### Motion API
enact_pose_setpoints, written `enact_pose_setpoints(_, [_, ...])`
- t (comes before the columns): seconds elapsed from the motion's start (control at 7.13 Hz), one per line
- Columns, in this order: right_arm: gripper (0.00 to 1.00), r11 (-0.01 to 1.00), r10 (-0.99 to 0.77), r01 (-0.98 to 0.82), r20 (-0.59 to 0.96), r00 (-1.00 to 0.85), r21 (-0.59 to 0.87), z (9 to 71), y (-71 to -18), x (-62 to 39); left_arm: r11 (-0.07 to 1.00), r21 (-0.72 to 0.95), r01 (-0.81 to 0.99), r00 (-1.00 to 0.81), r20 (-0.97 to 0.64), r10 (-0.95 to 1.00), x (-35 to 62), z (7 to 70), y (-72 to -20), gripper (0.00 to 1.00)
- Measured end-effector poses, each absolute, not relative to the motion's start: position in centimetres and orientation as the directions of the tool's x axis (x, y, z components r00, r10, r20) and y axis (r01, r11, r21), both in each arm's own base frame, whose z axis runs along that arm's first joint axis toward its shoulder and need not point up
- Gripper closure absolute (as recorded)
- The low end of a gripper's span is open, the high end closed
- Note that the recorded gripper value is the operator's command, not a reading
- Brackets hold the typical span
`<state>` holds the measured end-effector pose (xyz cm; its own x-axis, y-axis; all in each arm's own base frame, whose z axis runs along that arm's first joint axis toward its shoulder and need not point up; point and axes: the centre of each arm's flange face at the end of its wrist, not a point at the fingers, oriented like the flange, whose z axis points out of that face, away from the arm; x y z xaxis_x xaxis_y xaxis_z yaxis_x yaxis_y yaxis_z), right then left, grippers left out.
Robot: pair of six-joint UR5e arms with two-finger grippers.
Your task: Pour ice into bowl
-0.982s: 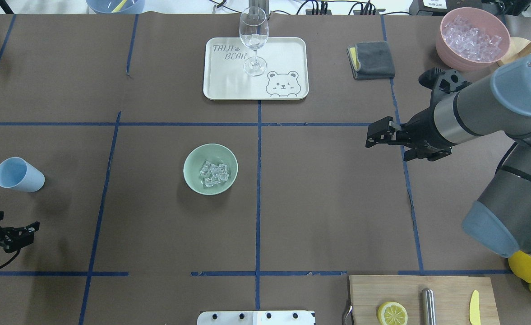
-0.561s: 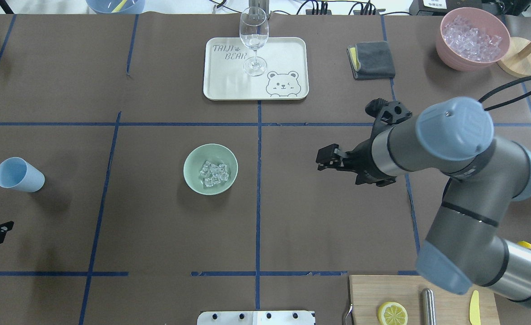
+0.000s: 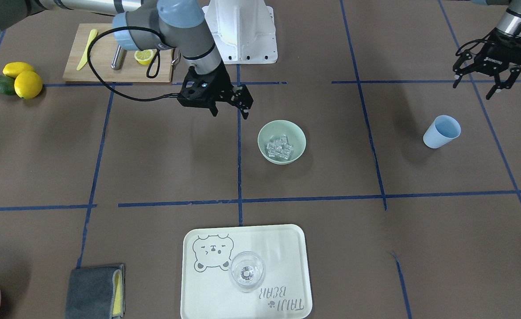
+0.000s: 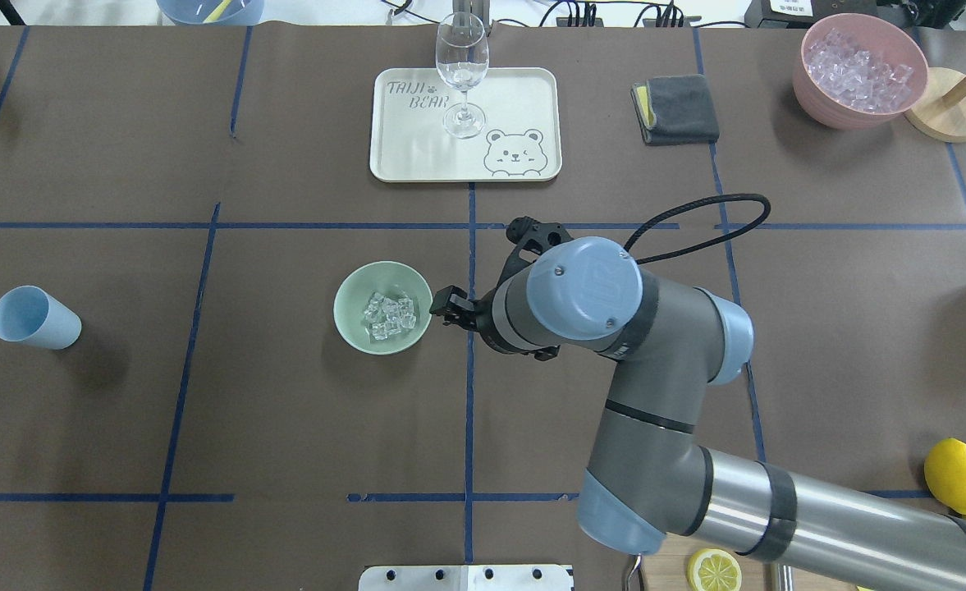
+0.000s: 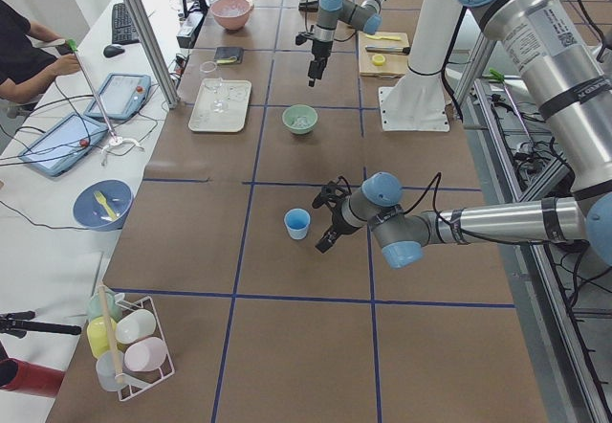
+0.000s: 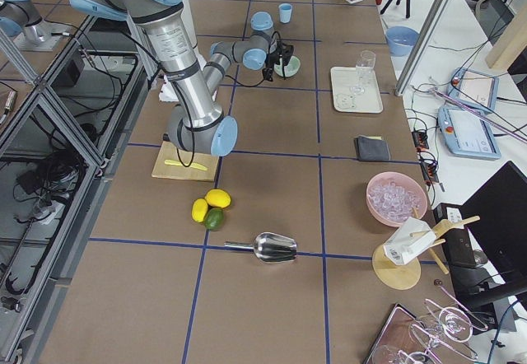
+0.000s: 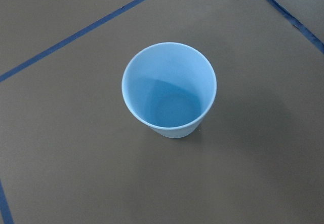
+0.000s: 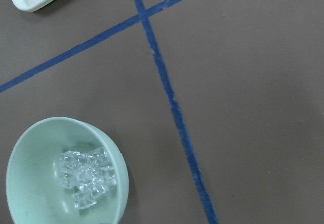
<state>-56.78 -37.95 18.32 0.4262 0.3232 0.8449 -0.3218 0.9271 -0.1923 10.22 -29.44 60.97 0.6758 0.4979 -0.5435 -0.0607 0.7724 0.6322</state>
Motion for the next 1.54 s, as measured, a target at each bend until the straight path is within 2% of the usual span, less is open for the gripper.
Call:
enact_pose_setpoints(0.42, [0.05, 0.908, 0.353, -0.377, 0.822, 0.448, -0.184, 16.6, -40.2, -62.0, 0.794, 0.608, 0.021, 0.726, -0.555, 0.406, 5.6, 62.7, -30.3, 0.0])
enact_pose_setpoints(0.7, [0.13, 0.903, 0.363, -0.392, 0.801, 0.476, -0.176, 16.8, -41.2, -64.4, 0.796, 0.605, 0.033, 0.732, -0.557, 0.393, 5.1, 62.9, -30.4, 0.0])
enact_pose_setpoints(0.84, [0.28, 0.902, 0.367, -0.394, 0.791, 0.489, -0.175, 16.7, -41.5, -65.6, 0.796, 0.604, 0.033, 0.732, -0.557, 0.392, 5.0, 63.0, -30.4, 0.0])
enact_pose_setpoints(0.98, [0.51, 0.902, 0.371, -0.395, 0.782, 0.502, -0.174, 16.8, -41.8, -66.6, 0.801, 0.598, 0.031, 0.723, -0.567, 0.395, 5.2, 63.0, -30.7, 0.0])
enact_pose_setpoints(1.12, [0.84, 0.901, 0.373, -0.395, 0.781, 0.501, -0.176, 16.8, -41.9, -67.1, 0.813, 0.581, 0.029, 0.704, -0.589, 0.396, 5.5, 62.9, -31.5, 0.0])
enact_pose_setpoints(1.26, [1.0, 0.901, 0.374, -0.394, 0.789, 0.488, -0.183, 16.9, -42.0, -67.4, 0.826, 0.563, 0.029, 0.692, -0.608, 0.39, 5.4, 62.8, -32.7, 0.0])
enact_pose_setpoints(1.54, [1.0, 0.904, 0.366, -0.385, 0.804, 0.468, -0.187, 17.0, -41.9, -67.5, 0.826, 0.564, 0.016, 0.692, -0.603, 0.398, 5.0, 63.2, -33.8, 0.0])
